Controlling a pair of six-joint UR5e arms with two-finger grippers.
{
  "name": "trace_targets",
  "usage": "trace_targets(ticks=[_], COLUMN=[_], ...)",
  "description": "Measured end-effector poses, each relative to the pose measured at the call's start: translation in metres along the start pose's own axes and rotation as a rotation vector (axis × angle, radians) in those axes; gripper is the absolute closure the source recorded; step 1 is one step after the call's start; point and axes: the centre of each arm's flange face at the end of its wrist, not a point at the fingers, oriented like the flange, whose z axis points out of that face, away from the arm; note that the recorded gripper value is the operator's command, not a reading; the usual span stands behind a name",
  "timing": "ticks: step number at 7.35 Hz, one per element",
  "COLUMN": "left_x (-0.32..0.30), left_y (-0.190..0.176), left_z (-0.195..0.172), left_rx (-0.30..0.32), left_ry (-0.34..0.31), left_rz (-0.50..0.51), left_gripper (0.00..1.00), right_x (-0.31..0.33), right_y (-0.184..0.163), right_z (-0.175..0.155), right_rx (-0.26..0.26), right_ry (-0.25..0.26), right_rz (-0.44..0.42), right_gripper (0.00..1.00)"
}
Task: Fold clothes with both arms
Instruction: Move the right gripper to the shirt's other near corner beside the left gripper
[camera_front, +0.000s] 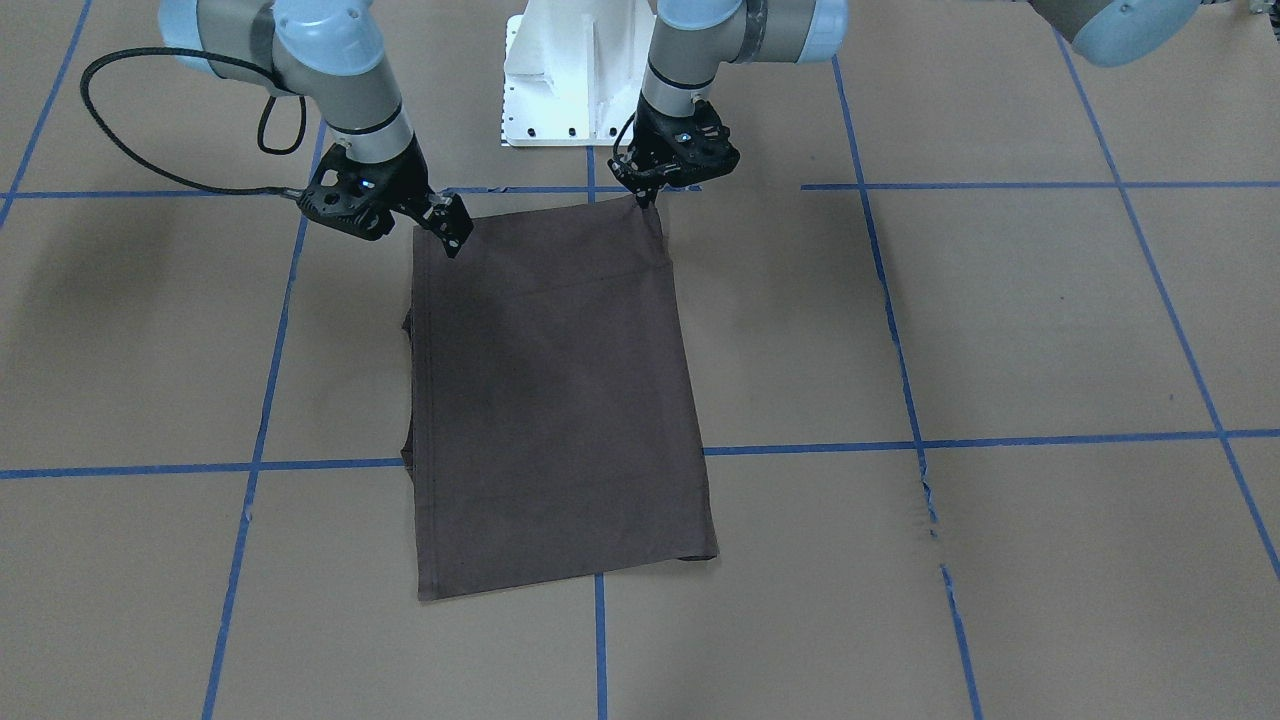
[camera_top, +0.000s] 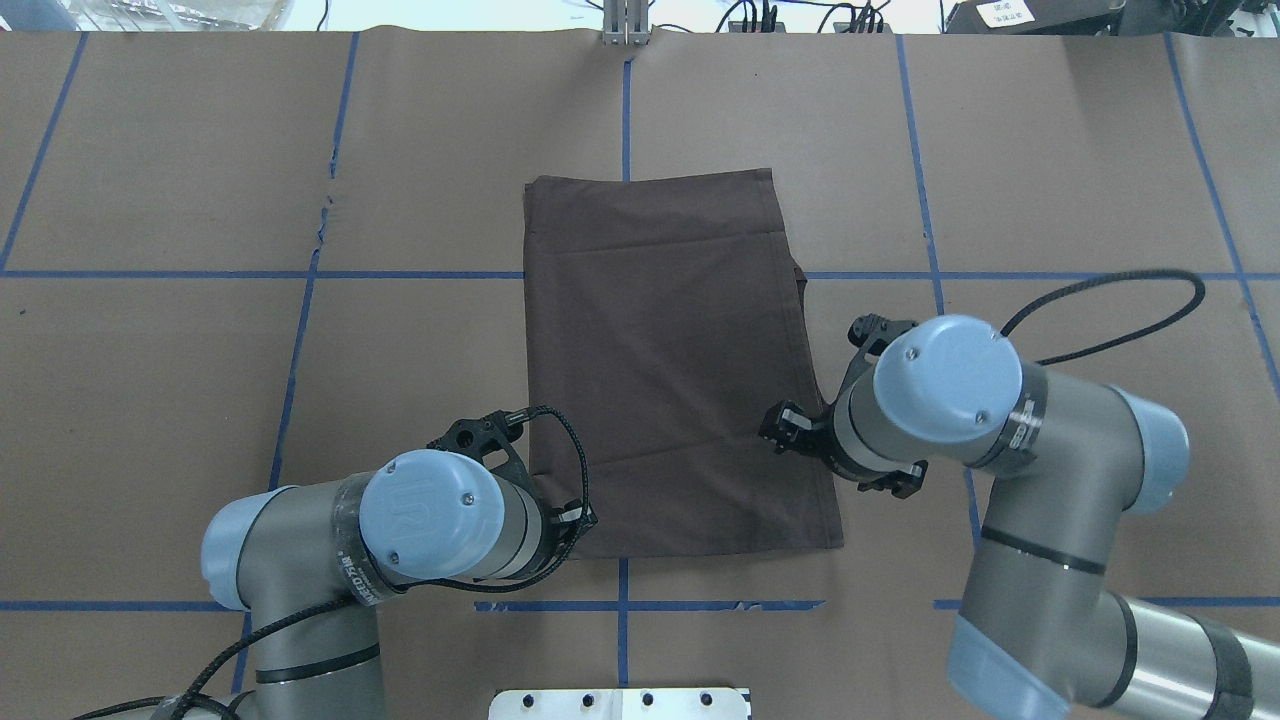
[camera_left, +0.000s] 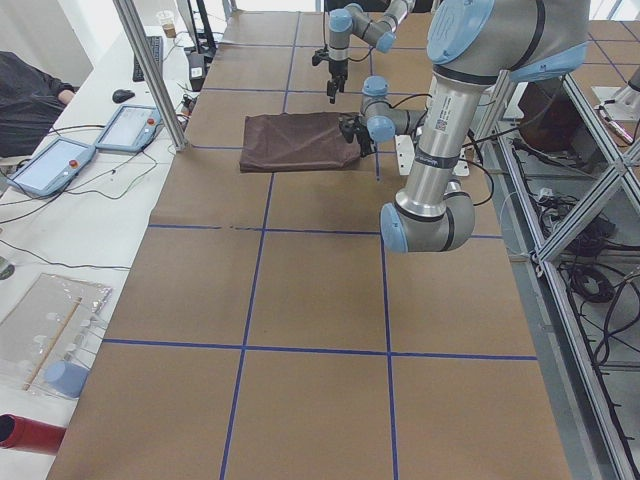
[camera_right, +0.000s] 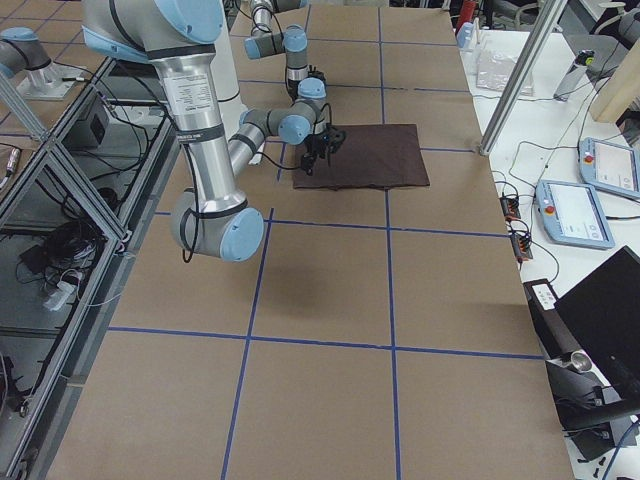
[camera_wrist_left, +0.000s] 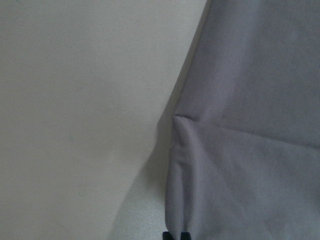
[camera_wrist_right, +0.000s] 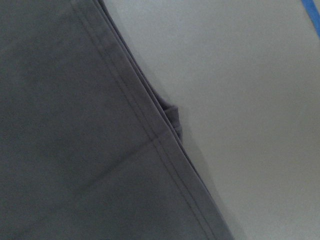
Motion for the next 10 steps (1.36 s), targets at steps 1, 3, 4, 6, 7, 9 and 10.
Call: trace_targets(ticks=[1, 3, 4, 6, 7, 9, 10], left_x=[0.0, 0.001, 0.001, 0.001, 0.002, 0.003, 0.003], left_y=[0.0, 0.0, 0.0, 0.001, 0.001, -0.001, -0.001], left_z=[0.0, -0.001, -0.002, -0.003, -0.005, -0.007, -0.008], left_rx=[0.0, 0.0, -0.001, -0.002, -0.002, -0.001, -0.001], left_ry=[0.001, 0.002, 0.003, 0.007, 0.01, 0.015, 0.017], left_rz=[0.0, 0.0, 0.001, 0.001, 0.001, 0.0, 0.0], left_gripper=[1.0, 1.0, 1.0, 1.0, 1.0, 1.0, 1.0], right_x=[0.006, 0.018, 0.02, 0.019, 0.02, 0.02, 0.02], right_y=[0.022, 0.047, 0.052, 0.056, 0.054, 0.048, 0.045], right_z=[0.012, 0.029, 0.034, 0.043, 0.046, 0.052, 0.054], right_rx=[0.024, 0.056, 0.062, 0.066, 0.07, 0.08, 0.085], right_ry=[-0.004, -0.015, -0.012, 0.003, 0.009, 0.019, 0.023], right_rz=[0.027, 0.059, 0.061, 0.06, 0.062, 0.068, 0.07], right_gripper=[0.0, 0.0, 0.0, 0.0, 0.0, 0.0, 0.0])
